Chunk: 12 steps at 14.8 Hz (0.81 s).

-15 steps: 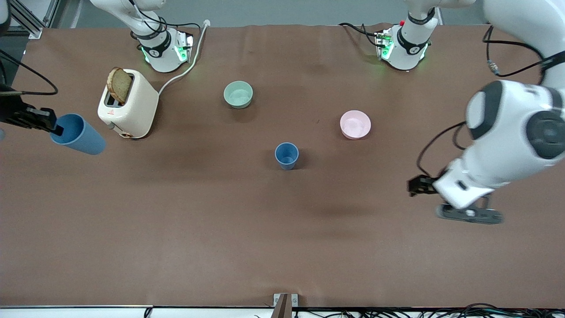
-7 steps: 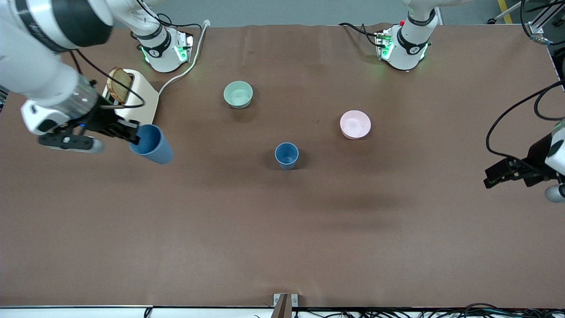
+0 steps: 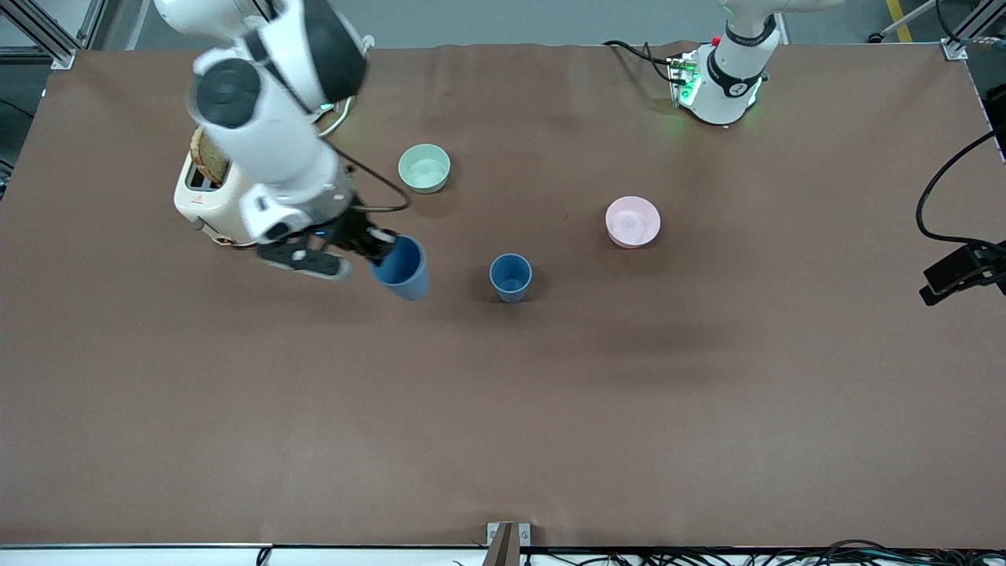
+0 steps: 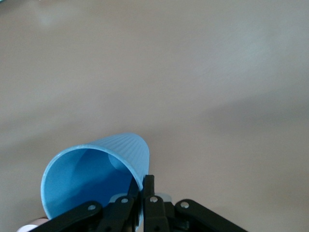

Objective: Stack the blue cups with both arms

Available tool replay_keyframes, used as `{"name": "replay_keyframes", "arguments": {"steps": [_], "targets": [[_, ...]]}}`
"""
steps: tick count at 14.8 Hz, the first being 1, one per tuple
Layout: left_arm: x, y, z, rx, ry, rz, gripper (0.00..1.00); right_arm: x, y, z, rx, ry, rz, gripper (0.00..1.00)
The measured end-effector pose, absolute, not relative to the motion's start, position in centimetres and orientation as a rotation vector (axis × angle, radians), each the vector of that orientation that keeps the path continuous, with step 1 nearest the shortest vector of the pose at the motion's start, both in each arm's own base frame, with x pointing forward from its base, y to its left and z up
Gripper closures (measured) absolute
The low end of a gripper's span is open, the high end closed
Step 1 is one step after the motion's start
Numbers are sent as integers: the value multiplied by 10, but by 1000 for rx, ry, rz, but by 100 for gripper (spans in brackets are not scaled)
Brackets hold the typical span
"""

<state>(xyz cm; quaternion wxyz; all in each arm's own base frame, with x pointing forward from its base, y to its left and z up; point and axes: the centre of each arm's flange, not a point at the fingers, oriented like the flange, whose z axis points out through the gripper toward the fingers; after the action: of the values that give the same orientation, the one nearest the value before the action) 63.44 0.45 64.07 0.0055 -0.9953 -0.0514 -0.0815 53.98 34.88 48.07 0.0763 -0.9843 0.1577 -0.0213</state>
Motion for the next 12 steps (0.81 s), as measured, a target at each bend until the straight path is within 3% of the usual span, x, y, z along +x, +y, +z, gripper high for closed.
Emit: {"name": "replay_keyframes", "arguments": {"steps": [5, 12], "targets": [[602, -6, 649, -3130, -141, -165, 0, 507, 436, 414, -2952, 468, -54, 95], [567, -14, 625, -3132, -116, -175, 0, 487, 466, 393, -2943, 429, -11, 95]]}}
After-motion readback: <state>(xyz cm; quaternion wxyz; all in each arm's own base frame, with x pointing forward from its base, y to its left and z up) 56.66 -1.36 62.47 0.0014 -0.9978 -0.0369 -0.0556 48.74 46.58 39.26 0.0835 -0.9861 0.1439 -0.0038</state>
